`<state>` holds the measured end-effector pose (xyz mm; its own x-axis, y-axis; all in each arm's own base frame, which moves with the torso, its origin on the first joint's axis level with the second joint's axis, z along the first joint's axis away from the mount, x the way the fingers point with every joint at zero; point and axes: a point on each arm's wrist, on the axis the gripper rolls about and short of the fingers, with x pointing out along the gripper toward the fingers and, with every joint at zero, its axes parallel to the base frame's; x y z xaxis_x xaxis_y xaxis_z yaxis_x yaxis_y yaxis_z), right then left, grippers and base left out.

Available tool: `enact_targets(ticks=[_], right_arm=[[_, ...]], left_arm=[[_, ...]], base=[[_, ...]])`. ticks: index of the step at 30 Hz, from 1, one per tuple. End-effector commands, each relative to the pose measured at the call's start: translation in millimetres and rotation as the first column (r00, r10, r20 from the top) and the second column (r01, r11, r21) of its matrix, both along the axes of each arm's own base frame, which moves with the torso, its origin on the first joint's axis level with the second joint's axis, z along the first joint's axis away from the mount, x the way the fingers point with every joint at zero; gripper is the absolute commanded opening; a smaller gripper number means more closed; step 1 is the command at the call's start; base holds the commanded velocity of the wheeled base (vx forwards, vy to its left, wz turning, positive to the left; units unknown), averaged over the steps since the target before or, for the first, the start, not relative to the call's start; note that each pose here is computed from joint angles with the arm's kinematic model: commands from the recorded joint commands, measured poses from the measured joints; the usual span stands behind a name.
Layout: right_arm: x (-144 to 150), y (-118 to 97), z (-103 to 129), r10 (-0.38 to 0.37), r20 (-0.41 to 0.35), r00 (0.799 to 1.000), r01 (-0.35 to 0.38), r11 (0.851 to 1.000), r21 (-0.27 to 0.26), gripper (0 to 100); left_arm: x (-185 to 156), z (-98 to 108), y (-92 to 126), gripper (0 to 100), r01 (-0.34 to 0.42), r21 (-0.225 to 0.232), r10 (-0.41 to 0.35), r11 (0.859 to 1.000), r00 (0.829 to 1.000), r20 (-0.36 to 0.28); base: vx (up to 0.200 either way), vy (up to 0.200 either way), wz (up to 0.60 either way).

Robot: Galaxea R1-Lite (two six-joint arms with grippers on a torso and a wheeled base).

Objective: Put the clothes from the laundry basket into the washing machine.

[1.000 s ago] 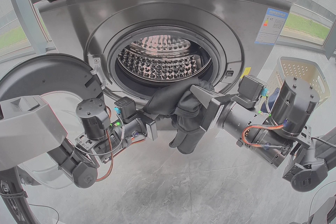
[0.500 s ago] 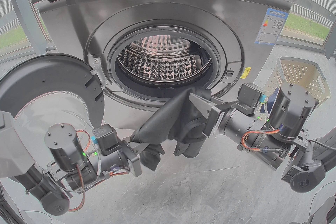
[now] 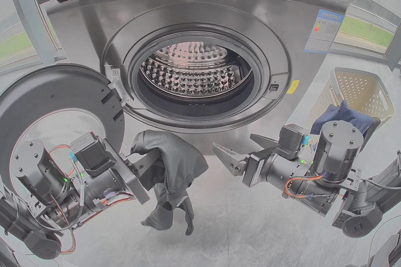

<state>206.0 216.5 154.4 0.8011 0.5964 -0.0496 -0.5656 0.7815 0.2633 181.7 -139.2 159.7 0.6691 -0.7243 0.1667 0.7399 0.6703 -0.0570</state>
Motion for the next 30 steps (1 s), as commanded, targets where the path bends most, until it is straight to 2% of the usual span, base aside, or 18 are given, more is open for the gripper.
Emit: enact_targets(ticks=[1, 9, 16, 20, 26, 30], right_arm=[[1, 0, -11, -0.003, -0.021, 1.000, 0.002, 0.999, -0.038, 100], [0, -1, -19, 0.000, -0.018, 1.000, -0.001, 0.996, -0.090, 100], [0, 6, -23, 0.014, -0.019, 1.000, -0.015, 0.996, -0.093, 100], [-2, 13, -25, 0.039, 0.002, 0.999, -0.039, 0.996, -0.079, 100], [-9, 19, -30, 0.079, -0.008, 0.997, -0.079, 0.993, -0.088, 100], [-12, 23, -27, 0.098, 0.008, 0.995, -0.098, 0.993, -0.070, 100]], left_arm=[[2, 10, 0, 0, -0.013, -0.030, 0.014, 0.999, 0.999, 0.036], [16, 17, -3, 0, -0.118, -0.069, 0.121, 0.991, 0.991, 0.047], [20, 25, -3, 0, -0.129, -0.103, 0.136, 0.986, 0.989, 0.060], [20, 25, -3, 0, -0.129, -0.102, 0.136, 0.986, 0.989, 0.059], [25, 20, -5, 0, -0.147, -0.093, 0.151, 0.985, 0.988, 0.042], [26, 18, -6, 0, -0.156, -0.090, 0.160, 0.984, 0.987, 0.035]], base=[[0.000, 0.000, 0.00], [0.000, 0.000, 0.00], [0.000, 0.000, 0.00], [0.000, 0.000, 0.00], [0.000, 0.000, 0.00], [0.000, 0.000, 0.00]])
